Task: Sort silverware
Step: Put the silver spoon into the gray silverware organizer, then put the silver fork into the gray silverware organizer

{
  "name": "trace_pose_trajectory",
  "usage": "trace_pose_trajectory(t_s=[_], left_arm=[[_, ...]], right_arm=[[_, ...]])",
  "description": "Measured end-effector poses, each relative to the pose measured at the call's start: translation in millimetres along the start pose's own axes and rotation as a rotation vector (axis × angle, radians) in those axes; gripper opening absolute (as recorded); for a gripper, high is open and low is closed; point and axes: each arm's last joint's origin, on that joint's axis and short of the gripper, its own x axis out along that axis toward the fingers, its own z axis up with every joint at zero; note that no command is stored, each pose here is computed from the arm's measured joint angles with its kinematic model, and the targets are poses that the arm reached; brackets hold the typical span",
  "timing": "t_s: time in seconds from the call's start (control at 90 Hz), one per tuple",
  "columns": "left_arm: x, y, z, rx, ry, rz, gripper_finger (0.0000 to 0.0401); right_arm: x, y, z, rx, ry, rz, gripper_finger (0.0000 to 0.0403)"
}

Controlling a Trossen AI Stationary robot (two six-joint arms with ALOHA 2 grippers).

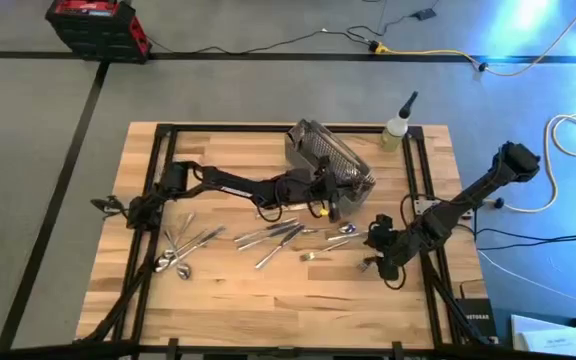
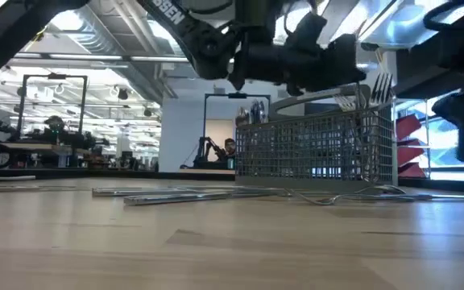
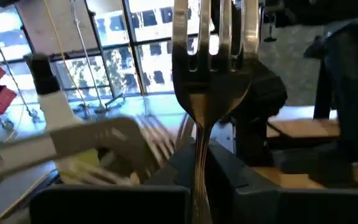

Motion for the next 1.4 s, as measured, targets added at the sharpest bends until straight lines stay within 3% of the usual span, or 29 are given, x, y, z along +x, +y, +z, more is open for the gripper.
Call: trace_pose_trajectory(t_s=[0.211,0.367,0.6,0.8,1.144,1.311,1.4], left_arm=[[0.6,3.9,0.1,0.024,-0.012,-0.034,0.0004],[1.1,7.9,-5.5,0.012,0.035,-0.060,0.0044],[1.3,10.6,-5.1,-0.005,0.033,-0.053,0.0114],[0.8,11.3,-1.7,0.018,0.016,-0.051,0.0140],[-13.2,13.7,52.6,0.033,-0.111,-0.068,0.0143],[-31.2,20.4,98.7,0.068,-0.183,-0.064,0.0143],[-46.4,21.9,123.7,0.083,-0.156,-0.085,0.0143]], right_arm=[[5.6,5.9,3.0,-0.204,0.114,0.017,0.0214],[10.6,9.0,6.2,-0.339,0.225,-0.040,0.0191],[28.6,9.1,0.1,-0.377,0.343,-0.096,0.0175],[35.6,10.1,-1.3,-0.387,0.379,-0.107,0.0165],[36.0,11.9,-3.0,-0.394,0.405,-0.044,0.0015],[35.3,13.2,-0.7,-0.387,0.400,-0.047,0.0017],[33.2,16.7,5.4,-0.386,0.396,-0.044,0.0013]])
